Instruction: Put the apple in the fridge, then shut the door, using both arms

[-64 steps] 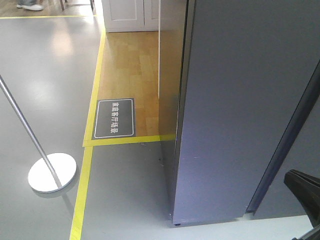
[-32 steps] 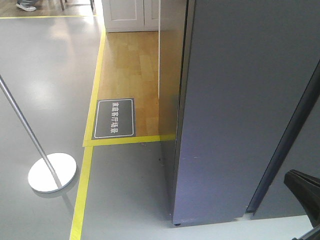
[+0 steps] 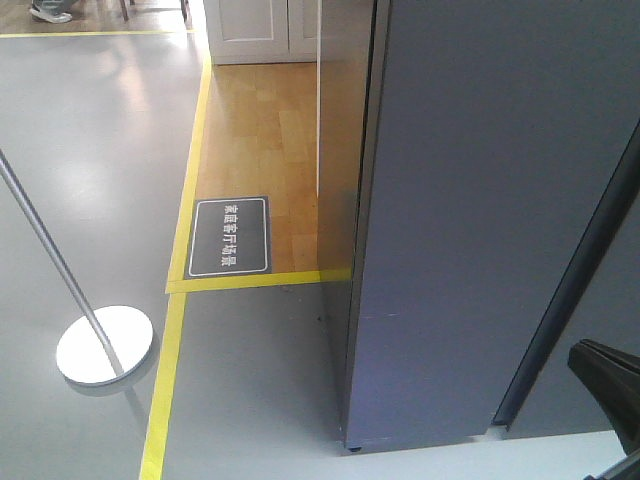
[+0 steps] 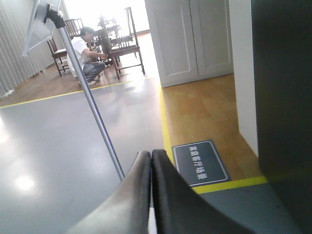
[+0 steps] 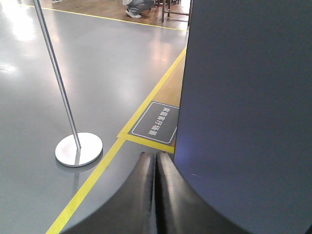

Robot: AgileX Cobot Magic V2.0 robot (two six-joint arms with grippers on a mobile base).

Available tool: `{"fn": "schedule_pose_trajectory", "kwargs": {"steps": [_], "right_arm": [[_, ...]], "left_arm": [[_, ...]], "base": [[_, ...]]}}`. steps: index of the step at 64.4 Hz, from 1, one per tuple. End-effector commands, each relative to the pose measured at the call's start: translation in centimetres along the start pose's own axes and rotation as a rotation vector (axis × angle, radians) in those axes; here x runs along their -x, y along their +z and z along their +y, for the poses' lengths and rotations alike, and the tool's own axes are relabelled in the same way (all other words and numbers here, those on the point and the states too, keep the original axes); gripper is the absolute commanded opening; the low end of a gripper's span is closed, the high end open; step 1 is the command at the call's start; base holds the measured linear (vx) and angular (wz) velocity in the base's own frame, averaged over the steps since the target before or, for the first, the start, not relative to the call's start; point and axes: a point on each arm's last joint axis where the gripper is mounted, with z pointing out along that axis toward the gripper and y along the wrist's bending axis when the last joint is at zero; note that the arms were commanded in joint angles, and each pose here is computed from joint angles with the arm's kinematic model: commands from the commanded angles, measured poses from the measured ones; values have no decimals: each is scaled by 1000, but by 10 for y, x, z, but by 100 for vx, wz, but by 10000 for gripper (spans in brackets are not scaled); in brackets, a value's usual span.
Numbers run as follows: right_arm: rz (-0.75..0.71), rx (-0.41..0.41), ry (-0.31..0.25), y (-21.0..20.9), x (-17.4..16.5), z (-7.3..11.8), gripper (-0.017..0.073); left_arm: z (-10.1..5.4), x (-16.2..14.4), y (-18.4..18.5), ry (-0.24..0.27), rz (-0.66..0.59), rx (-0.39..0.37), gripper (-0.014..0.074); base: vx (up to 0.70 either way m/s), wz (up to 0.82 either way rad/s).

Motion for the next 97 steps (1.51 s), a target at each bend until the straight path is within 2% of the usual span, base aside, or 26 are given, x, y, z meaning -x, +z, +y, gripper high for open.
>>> {"fn": "schedule_pose_trajectory", "kwargs": {"steps": [1, 10, 18, 28, 39, 46, 55, 62, 97], "right_arm": [[-44, -28, 7, -2, 10, -3, -3], [-44, -28, 7, -2, 10, -3, -3], [-44, -28, 7, -2, 10, -3, -3], [-44, -28, 7, -2, 10, -3, -3], [-41, -21, 7, -2, 10, -2, -3], [-40, -19, 7, -2, 10, -2, -3], [-39, -17, 7, -2, 10, -2, -3], [-39, -17, 7, -2, 10, -2, -3], [-39, -17, 7, -2, 10, -2, -3]], "left_arm": [[1, 13, -1, 5, -85, 6, -6], [1, 20, -2, -7, -160, 22, -6], [1, 25, -3, -53, -217, 12, -6], [1, 18, -4, -128, -165, 13, -6], [1, 19, -4, -164, -173, 9, -6], [1, 19, -4, -228, -178, 3, -6], [1, 15, -3, -249, -130, 3, -6], [1, 15, -3, -281, -138, 1, -6], [1, 16, -3, -288, -139, 0, -6]], "base": [[0, 0], [0, 0], [0, 0], [0, 0], [0, 0], [0, 0], [0, 0], [0, 0], [0, 0]]}}
